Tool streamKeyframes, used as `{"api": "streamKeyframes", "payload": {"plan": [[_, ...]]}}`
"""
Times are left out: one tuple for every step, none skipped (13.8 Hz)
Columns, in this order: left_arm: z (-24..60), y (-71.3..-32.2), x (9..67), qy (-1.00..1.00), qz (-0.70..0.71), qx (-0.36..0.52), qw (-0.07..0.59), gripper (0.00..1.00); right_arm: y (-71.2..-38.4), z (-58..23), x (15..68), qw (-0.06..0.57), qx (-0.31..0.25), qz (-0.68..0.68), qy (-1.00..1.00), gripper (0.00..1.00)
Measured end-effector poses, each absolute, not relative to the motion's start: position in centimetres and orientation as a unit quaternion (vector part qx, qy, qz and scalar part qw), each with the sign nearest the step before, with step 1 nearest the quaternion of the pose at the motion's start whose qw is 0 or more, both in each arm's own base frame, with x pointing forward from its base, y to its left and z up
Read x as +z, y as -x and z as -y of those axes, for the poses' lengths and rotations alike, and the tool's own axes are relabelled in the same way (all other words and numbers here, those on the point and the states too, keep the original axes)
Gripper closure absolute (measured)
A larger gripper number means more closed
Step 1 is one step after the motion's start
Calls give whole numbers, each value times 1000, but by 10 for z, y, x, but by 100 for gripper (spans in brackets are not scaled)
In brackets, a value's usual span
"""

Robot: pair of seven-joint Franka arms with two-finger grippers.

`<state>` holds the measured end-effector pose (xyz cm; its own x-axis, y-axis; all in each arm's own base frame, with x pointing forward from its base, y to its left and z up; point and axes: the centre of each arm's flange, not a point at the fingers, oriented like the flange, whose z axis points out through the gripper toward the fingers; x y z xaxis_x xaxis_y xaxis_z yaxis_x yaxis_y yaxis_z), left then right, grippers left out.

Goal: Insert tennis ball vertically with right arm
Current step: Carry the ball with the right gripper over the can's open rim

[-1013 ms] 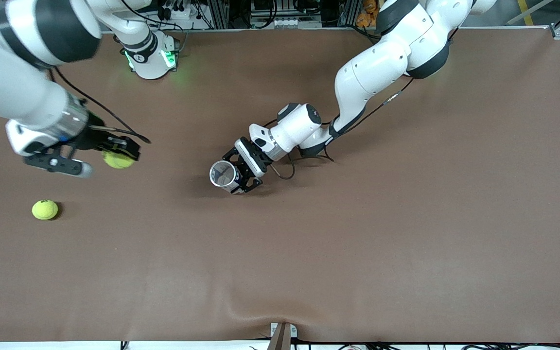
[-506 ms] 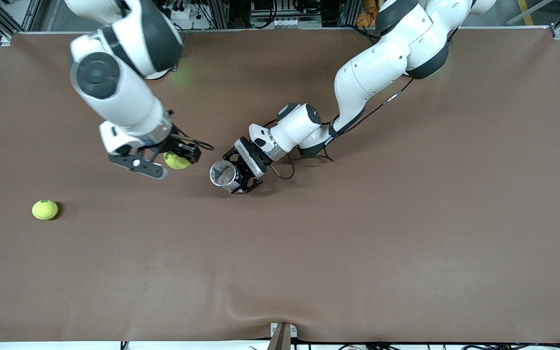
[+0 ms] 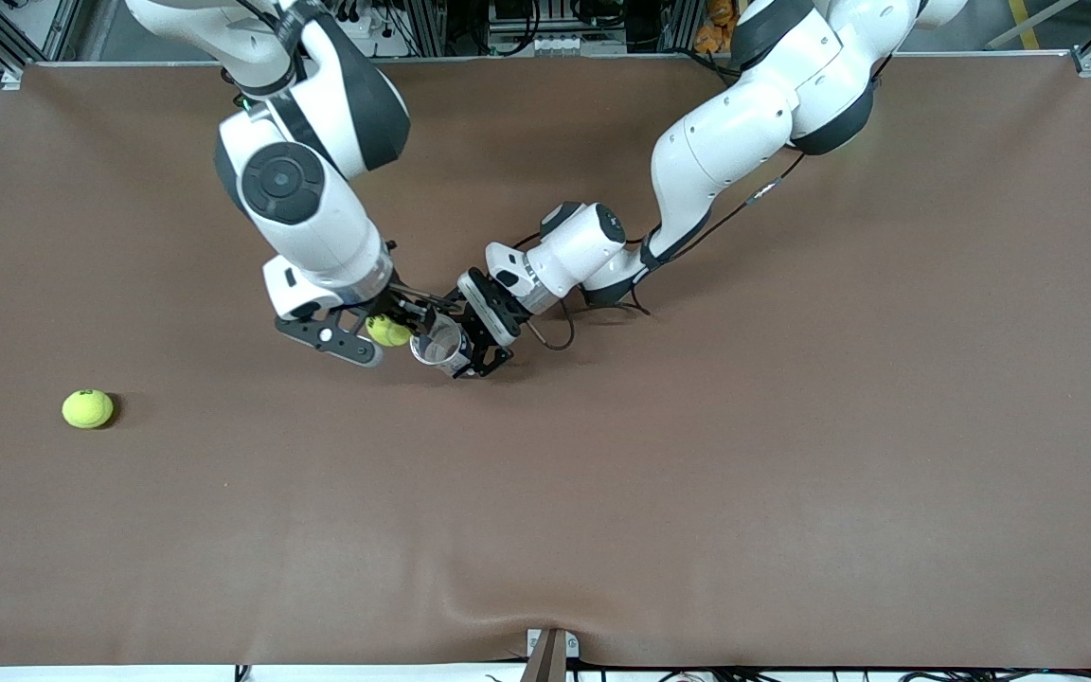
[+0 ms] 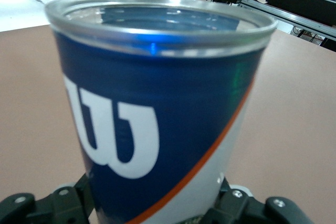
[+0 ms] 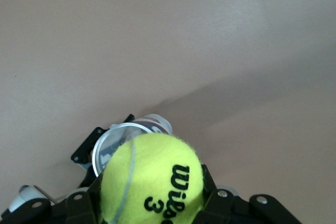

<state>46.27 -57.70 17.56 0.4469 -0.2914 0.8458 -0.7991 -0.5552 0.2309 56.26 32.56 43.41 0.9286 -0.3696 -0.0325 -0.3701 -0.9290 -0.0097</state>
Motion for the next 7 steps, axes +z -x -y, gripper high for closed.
{"api": "streamKeyframes", "payload": {"plan": [[577,-463,176,-788,346,396,320,16,-564,-328,430,10,13,-191,981,32],[577,-463,176,-788,346,396,320,16,-565,-329,427,11,13,-194,981,32],[577,-463,176,-788,346,397,320,20,-566,-330,423,11,13,-195,981,32],[577,-463,176,-788,346,397,320,20,-566,-331,419,10,15,-194,981,32],[577,-463,176,-788,346,397,320,22,-567,-334,414,11,15,-193,981,32],[577,-463,176,-788,346,397,320,22,-567,-339,407,12,14,-190,982,32],[577,-463,176,-788,346,397,320,22,-566,-345,400,12,15,-187,982,32]]}}
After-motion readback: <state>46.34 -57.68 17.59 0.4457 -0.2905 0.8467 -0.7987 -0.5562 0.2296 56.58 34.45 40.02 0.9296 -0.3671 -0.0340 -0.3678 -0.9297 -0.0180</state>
